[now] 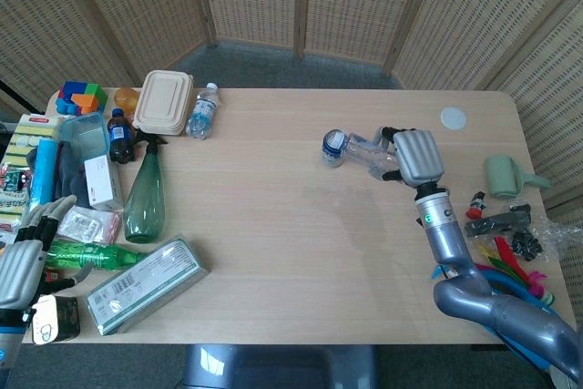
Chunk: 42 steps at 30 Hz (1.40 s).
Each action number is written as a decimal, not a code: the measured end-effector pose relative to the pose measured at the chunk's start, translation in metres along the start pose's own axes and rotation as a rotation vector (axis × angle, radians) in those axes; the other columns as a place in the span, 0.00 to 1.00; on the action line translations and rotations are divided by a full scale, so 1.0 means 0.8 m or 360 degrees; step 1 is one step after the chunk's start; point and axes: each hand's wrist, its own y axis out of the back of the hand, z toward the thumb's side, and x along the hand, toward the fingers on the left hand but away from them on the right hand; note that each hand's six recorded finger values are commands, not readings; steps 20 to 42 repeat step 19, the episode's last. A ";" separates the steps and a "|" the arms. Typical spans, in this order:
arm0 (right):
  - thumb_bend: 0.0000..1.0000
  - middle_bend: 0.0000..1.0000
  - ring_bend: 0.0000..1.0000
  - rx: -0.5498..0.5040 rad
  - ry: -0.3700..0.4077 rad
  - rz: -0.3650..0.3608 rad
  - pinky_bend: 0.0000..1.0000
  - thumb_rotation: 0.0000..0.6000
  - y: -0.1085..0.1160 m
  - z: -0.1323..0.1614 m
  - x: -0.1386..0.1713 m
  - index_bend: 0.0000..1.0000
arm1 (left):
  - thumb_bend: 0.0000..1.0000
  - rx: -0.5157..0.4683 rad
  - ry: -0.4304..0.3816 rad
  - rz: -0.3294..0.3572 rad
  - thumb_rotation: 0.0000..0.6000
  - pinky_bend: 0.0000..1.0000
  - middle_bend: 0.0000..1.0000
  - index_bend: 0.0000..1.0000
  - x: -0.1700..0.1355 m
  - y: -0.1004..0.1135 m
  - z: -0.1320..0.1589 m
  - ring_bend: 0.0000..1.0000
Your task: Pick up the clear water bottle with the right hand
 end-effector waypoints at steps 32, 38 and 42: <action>0.02 0.68 0.63 -0.0055 0.0032 -0.0274 0.58 1.00 0.079 0.021 0.009 0.58 | 0.28 -0.0014 0.0007 0.0028 1.00 0.00 0.00 0.00 -0.019 0.005 -0.005 0.00; 0.02 0.68 0.63 -0.0055 0.0032 -0.0274 0.58 1.00 0.079 0.021 0.009 0.58 | 0.28 -0.0014 0.0007 0.0028 1.00 0.00 0.00 0.00 -0.019 0.005 -0.005 0.00; 0.02 0.68 0.63 -0.0055 0.0032 -0.0274 0.58 1.00 0.079 0.021 0.009 0.58 | 0.28 -0.0014 0.0007 0.0028 1.00 0.00 0.00 0.00 -0.019 0.005 -0.005 0.00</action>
